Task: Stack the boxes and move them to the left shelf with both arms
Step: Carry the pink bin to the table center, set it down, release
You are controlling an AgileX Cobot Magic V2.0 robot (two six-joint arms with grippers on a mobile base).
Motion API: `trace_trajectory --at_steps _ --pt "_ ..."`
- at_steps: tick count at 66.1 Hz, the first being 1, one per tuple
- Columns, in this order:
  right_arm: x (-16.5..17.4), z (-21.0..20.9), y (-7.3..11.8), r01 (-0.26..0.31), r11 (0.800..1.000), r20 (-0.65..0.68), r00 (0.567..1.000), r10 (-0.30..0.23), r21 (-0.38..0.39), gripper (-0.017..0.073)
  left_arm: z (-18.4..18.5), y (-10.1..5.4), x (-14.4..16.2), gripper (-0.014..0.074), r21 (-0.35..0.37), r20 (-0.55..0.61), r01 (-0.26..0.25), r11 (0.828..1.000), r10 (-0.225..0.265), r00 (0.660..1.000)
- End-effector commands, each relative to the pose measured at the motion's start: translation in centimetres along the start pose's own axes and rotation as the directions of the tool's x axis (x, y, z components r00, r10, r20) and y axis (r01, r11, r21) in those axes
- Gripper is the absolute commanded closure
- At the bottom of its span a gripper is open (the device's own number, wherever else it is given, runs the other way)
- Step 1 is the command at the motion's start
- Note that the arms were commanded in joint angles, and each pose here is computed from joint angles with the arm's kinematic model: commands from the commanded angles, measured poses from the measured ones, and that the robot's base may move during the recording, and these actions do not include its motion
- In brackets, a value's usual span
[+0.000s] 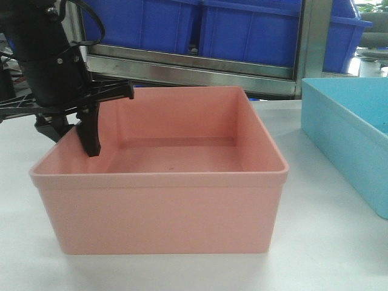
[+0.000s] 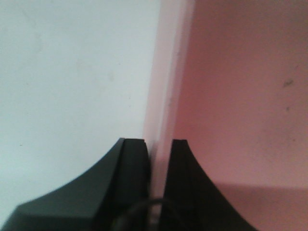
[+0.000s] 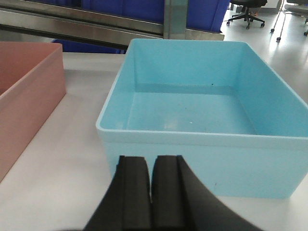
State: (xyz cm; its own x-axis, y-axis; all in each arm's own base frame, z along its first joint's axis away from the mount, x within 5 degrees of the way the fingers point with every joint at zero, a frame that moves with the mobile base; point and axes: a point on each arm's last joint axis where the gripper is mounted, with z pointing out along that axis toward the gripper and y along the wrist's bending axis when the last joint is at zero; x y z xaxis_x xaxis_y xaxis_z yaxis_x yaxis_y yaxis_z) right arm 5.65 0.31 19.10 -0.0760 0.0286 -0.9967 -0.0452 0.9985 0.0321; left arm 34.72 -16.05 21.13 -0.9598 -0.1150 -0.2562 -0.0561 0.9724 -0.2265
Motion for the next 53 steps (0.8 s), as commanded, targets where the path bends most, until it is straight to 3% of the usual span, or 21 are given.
trace_trajectory --at_steps 1,5,10,22,28,38,53 --pt "-1.5 -0.3 0.0 0.012 1.0 0.128 0.992 -0.013 0.01 0.0503 -2.6 -1.1 -0.8 0.0591 0.07 0.094 0.007 0.998 -0.014 0.996" --pt "-1.5 -0.3 0.0 0.012 1.0 0.128 0.992 -0.013 0.01 0.0503 -2.6 -1.1 -0.8 0.0579 0.069 0.092 0.008 0.998 -0.014 0.996" --pt "-1.5 -0.3 0.0 0.012 1.0 0.128 0.992 -0.013 0.01 0.0503 -2.6 -1.1 -0.8 0.0503 0.069 0.093 -0.002 0.998 -0.004 0.996" --pt "-1.5 -0.3 0.0 0.012 1.0 0.128 0.992 -0.013 0.01 0.0503 -2.8 -1.1 -0.6 0.0123 0.055 0.068 -0.045 0.997 0.041 0.997" --pt "-1.5 -0.3 0.0 0.012 1.0 0.128 0.992 -0.013 0.01 0.0503 -3.5 -1.4 -0.6 0.0014 0.082 0.059 -0.079 0.993 0.074 0.995" --pt "-1.5 -0.3 0.0 0.012 1.0 0.128 0.992 -0.013 0.01 0.0503 -6.7 -1.8 -0.7 0.0048 0.109 0.112 -0.124 0.986 0.111 0.987" --pt "-1.5 -0.3 0.0 0.012 1.0 0.128 0.992 -0.013 0.01 0.0503 -14.3 -0.9 1.2 0.0228 0.078 0.298 -0.323 0.943 0.287 0.91"
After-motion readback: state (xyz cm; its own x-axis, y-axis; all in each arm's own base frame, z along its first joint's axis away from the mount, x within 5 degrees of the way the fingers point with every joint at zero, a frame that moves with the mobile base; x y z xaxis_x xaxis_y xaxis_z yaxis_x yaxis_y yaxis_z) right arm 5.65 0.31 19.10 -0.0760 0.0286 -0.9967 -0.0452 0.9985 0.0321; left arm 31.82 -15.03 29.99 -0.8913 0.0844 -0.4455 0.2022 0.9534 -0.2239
